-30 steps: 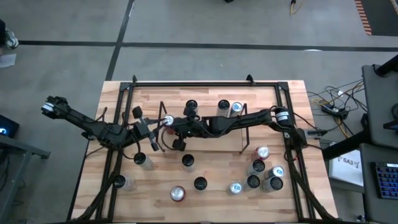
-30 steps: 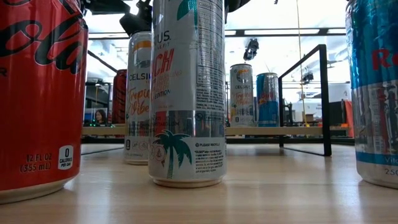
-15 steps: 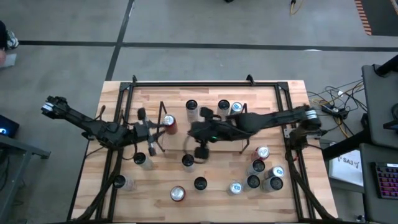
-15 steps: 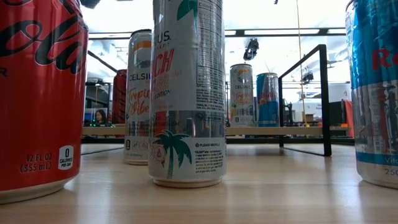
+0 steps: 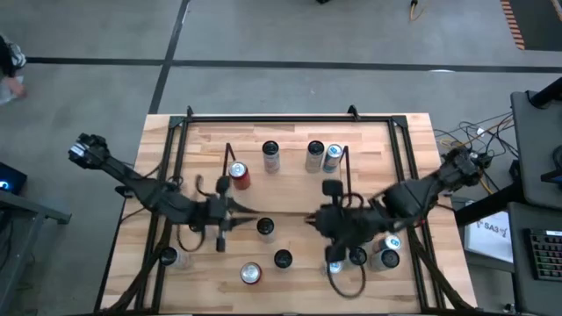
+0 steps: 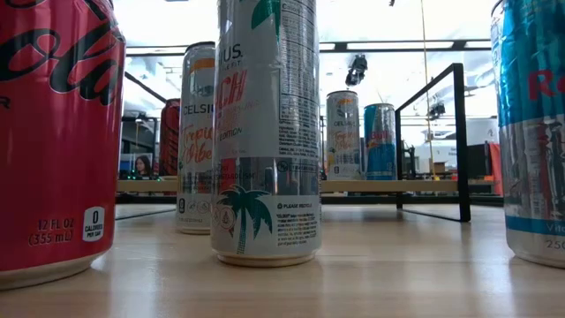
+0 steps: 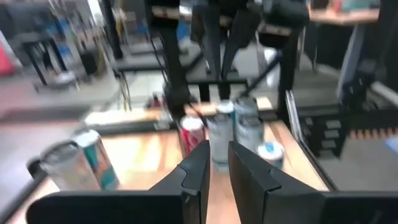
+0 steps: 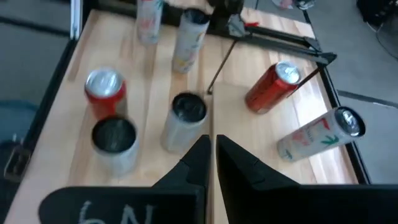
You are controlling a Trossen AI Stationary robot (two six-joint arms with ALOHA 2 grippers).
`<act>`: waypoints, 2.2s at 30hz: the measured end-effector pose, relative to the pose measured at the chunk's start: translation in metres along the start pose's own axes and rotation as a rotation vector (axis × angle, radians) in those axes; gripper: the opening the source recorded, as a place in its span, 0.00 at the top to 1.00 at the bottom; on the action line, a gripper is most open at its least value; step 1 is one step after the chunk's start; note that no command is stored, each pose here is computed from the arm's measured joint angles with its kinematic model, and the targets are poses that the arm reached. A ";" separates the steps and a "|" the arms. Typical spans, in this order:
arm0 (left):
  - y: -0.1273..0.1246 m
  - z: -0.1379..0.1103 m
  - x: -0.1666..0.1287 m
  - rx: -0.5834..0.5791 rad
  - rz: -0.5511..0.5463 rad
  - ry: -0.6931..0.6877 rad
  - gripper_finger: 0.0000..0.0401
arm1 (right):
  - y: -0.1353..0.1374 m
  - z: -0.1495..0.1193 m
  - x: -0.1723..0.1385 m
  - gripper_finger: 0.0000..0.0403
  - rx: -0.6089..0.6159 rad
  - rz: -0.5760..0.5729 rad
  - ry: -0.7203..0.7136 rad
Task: Place canned beverage on shelf
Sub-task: Put the right white and yellow soda can on the shelf aligned with the other white and yellow soda can
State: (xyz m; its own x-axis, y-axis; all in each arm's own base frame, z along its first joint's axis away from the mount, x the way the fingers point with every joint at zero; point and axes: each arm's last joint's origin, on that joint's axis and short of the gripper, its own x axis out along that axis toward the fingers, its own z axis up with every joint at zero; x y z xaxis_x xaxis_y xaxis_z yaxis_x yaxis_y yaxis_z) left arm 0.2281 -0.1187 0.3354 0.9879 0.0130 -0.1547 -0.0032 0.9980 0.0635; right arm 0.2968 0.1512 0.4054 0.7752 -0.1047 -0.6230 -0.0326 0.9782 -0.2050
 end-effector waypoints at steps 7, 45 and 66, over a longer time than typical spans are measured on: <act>-0.023 0.004 0.028 0.068 0.024 0.348 0.90 | 0.032 -0.020 -0.017 0.96 -0.026 0.052 0.088; -0.022 -0.022 0.094 0.116 0.088 0.852 0.17 | 0.060 -0.042 -0.041 0.96 0.026 0.017 0.145; -0.014 -0.043 0.103 0.116 0.099 0.919 0.17 | 0.061 -0.046 -0.036 0.96 0.012 -0.011 0.150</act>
State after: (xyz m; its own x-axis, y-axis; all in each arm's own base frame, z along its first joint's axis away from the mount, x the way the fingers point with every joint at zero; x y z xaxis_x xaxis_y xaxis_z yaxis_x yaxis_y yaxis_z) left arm 0.3230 -0.1282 0.2758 0.4728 0.1913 -0.8601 -0.0163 0.9779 0.2085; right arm 0.2373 0.2061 0.3807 0.6722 -0.1403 -0.7270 -0.0163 0.9788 -0.2040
